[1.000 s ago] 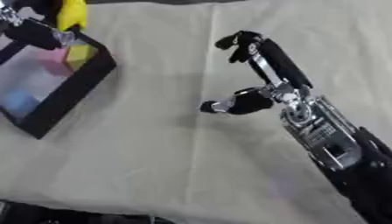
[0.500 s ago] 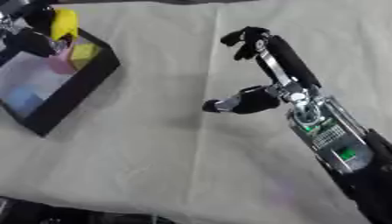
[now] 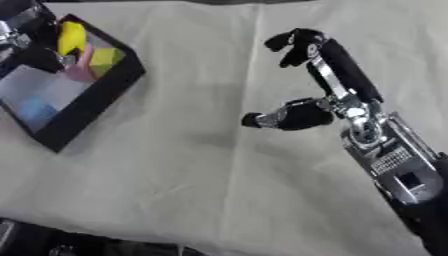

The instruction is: Pick up the objects with one hand, pass them to the other hand, and then place them into the box on the other side of the table.

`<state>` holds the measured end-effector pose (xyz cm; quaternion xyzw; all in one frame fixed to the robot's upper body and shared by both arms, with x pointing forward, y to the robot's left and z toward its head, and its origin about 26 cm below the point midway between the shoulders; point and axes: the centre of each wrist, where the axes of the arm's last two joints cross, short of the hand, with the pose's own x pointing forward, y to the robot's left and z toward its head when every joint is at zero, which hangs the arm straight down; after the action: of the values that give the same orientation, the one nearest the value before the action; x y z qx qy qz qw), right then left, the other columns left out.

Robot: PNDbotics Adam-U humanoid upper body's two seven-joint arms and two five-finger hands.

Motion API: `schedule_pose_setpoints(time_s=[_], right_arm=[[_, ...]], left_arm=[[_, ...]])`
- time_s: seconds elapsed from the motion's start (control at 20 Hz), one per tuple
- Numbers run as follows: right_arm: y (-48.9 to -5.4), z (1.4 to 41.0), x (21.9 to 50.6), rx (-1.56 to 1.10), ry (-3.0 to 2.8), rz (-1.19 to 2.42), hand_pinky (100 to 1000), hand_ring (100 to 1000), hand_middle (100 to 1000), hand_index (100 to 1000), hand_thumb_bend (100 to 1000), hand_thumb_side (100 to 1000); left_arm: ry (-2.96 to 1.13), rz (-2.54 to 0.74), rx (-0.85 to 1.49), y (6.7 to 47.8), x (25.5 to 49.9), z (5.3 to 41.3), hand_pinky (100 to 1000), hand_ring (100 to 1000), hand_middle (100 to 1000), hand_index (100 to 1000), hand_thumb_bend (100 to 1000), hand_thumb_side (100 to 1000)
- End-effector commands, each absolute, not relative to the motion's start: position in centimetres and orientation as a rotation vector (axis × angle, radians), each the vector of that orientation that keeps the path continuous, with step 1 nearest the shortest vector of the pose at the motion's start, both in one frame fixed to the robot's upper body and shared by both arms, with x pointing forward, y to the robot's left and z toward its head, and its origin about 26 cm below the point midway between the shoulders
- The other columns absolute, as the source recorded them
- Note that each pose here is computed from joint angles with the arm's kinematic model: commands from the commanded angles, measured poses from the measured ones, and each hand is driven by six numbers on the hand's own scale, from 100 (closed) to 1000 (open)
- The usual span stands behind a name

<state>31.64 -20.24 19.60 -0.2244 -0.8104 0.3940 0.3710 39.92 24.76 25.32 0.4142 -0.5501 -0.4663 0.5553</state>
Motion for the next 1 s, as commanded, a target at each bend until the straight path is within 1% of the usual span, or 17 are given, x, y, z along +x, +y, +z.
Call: schedule_pose_setpoints(time_s=[0.05, 0.1, 0.15, 0.2, 0.35, 0.45, 0.6, 0.7, 0.75, 0.8, 0.85, 0.9, 0.95, 1.0], right_arm=[[-20.5, 20.7, 31.4, -0.59, -2.112, 1.003, 653, 619, 689, 777, 883, 274], [-20.5, 20.7, 31.3, -0.588, -2.112, 1.005, 653, 619, 688, 777, 883, 274], [-20.5, 20.6, 31.3, -0.587, -2.111, 1.007, 654, 619, 689, 778, 885, 275], [-20.5, 20.6, 31.3, -0.585, -2.111, 1.009, 653, 619, 688, 778, 885, 276], [-20.4, 20.6, 31.3, -0.582, -2.111, 1.01, 653, 618, 688, 778, 886, 277], [-20.4, 20.7, 31.3, -0.581, -2.111, 1.008, 652, 617, 688, 777, 887, 277], [-20.5, 20.8, 31.3, -0.58, -2.115, 1.003, 651, 617, 687, 777, 888, 278], [-20.5, 20.9, 31.2, -0.581, -2.119, 0.998, 651, 616, 687, 777, 888, 278], [-20.5, 20.9, 31.2, -0.582, -2.122, 0.994, 650, 616, 686, 776, 887, 277], [-20.6, 21.0, 31.1, -0.584, -2.125, 0.986, 650, 615, 686, 776, 885, 276], [-20.6, 21.0, 31.1, -0.586, -2.127, 0.979, 650, 615, 686, 776, 885, 276], [-20.7, 21.0, 31.1, -0.589, -2.13, 0.963, 646, 612, 684, 774, 883, 274], [-20.8, 21.1, 31.1, -0.592, -2.133, 0.942, 644, 610, 683, 773, 882, 273], [-20.9, 21.1, 31.2, -0.596, -2.135, 0.922, 643, 609, 682, 772, 882, 273]], left_arm=[[-1.303, -1.067, 1.035, 26.0, 39.9, 26.4, 741, 637, 521, 627, 277, 119], [-1.303, -1.073, 1.041, 26.1, 39.9, 26.4, 752, 653, 534, 656, 356, 141], [-1.299, -1.083, 1.048, 26.1, 39.9, 26.3, 763, 678, 556, 679, 458, 153], [-1.287, -1.098, 1.055, 26.2, 40.0, 26.1, 771, 692, 568, 690, 505, 181], [-1.251, -1.118, 1.08, 26.5, 40.3, 25.9, 804, 735, 602, 722, 625, 255], [-1.239, -1.116, 1.102, 26.6, 40.3, 25.9, 806, 738, 604, 724, 651, 267], [-1.246, -1.101, 1.123, 26.7, 40.2, 26.1, 806, 734, 600, 722, 639, 274], [-1.262, -1.084, 1.128, 26.7, 40.0, 26.2, 802, 726, 591, 717, 591, 267], [-1.274, -1.07, 1.131, 26.8, 39.8, 26.3, 797, 718, 592, 715, 532, 258], [-1.296, -1.05, 1.132, 26.7, 39.6, 26.5, 790, 705, 625, 712, 444, 261], [-1.319, -1.029, 1.127, 26.7, 39.4, 26.6, 790, 703, 633, 711, 431, 266], [-1.351, -0.995, 1.124, 26.7, 39.1, 26.9, 786, 688, 654, 704, 313, 293], [-1.386, -0.954, 1.125, 26.7, 38.7, 27.2, 787, 685, 654, 710, 297, 273], [-1.416, -0.918, 1.128, 26.7, 38.4, 27.4, 787, 684, 655, 714, 300, 271]])
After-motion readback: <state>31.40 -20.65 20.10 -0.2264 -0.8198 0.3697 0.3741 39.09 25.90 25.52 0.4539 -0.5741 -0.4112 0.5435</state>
